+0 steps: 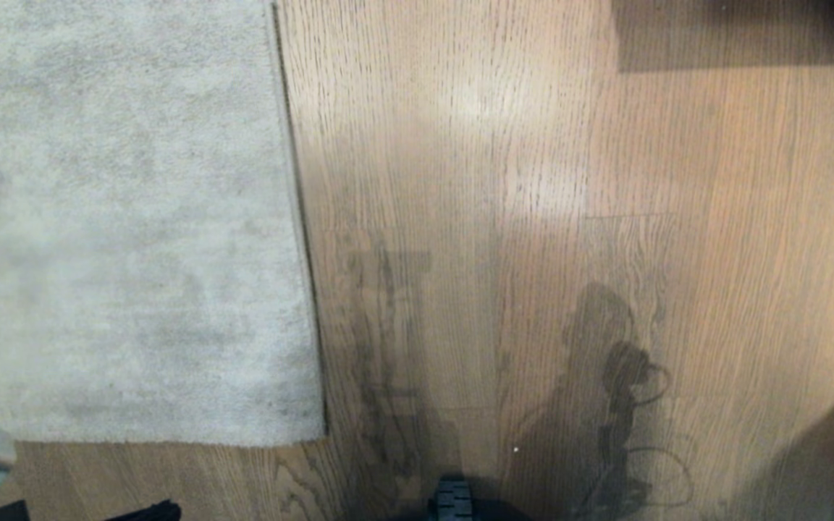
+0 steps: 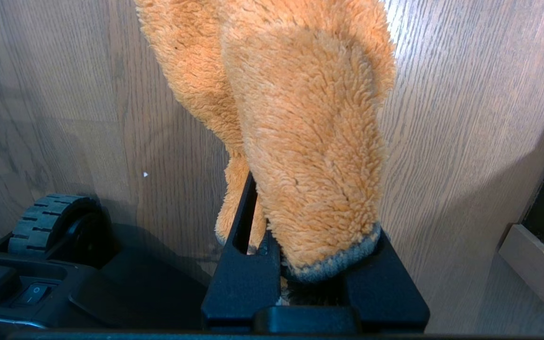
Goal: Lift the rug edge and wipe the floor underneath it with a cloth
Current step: Lift up the carpet
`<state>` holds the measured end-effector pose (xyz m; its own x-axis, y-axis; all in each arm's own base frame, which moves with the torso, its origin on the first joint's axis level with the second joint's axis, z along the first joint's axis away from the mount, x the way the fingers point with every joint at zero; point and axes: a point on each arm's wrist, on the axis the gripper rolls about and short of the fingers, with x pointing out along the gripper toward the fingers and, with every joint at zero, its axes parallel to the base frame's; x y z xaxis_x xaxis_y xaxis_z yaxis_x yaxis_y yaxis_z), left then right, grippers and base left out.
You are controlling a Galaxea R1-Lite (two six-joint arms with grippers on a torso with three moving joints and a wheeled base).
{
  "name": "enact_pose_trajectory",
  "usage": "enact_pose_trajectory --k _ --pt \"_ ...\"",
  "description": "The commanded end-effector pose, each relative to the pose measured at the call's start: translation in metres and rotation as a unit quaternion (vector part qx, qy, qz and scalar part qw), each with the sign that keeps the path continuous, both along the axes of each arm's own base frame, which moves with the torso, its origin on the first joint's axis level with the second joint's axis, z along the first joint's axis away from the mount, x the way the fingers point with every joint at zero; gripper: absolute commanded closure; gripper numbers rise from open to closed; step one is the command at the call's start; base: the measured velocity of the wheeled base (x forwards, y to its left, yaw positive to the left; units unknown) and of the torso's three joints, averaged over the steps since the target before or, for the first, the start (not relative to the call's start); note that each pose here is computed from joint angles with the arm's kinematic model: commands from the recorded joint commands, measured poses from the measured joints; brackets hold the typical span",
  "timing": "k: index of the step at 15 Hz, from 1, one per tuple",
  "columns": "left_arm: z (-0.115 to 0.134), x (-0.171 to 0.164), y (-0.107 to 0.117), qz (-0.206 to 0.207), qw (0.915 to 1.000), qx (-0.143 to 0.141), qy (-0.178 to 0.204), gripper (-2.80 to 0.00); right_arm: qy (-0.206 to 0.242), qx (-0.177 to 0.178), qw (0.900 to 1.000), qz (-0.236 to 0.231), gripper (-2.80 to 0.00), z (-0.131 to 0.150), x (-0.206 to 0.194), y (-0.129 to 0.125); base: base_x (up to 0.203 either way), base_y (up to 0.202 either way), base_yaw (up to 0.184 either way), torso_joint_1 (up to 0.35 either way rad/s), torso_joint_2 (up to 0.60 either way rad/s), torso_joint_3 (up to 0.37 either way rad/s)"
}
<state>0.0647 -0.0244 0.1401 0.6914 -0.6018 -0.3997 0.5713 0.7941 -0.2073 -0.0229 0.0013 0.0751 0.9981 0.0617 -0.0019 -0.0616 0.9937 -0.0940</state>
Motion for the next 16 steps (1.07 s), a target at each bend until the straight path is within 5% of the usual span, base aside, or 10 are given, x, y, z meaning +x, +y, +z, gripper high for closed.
enact_pose_trajectory --k 1,6,13,14,16 --pt "-0.009 0.026 -0.011 -0.027 0.9981 0.012 0.055 0.0 0.001 0.0 1.0 0.001 0.0 0.0 0.0 0.0 0.0 0.0 0.0 0.0 0.0 0.0" --pt "-0.026 0.081 -0.044 -0.064 0.995 0.024 0.072 0.0 0.001 0.0 1.0 0.001 0.0 0.0 0.0 0.0 0.0 0.0 0.0 0.0 0.0 0.0" --pt "-0.036 0.12 -0.078 -0.046 0.9969 0.041 0.049 0.0 0.001 0.0 1.0 0.001 0.0 0.0 0.0 0.0 0.0 0.0 0.0 0.0 0.0 0.0" --pt "-0.038 0.121 -0.078 -0.043 0.9967 0.044 0.052 -2.8 0.001 0.0 1.0 0.001 0.0 0.0 0.0 0.0 0.0 0.0 0.0 0.0 0.0 0.0" --pt "-0.039 0.121 -0.078 -0.039 0.9966 0.045 0.056 -2.8 0.001 0.0 1.0 0.001 0.0 0.0 0.0 0.0 0.0 0.0 0.0 0.0 0.0 0.0"
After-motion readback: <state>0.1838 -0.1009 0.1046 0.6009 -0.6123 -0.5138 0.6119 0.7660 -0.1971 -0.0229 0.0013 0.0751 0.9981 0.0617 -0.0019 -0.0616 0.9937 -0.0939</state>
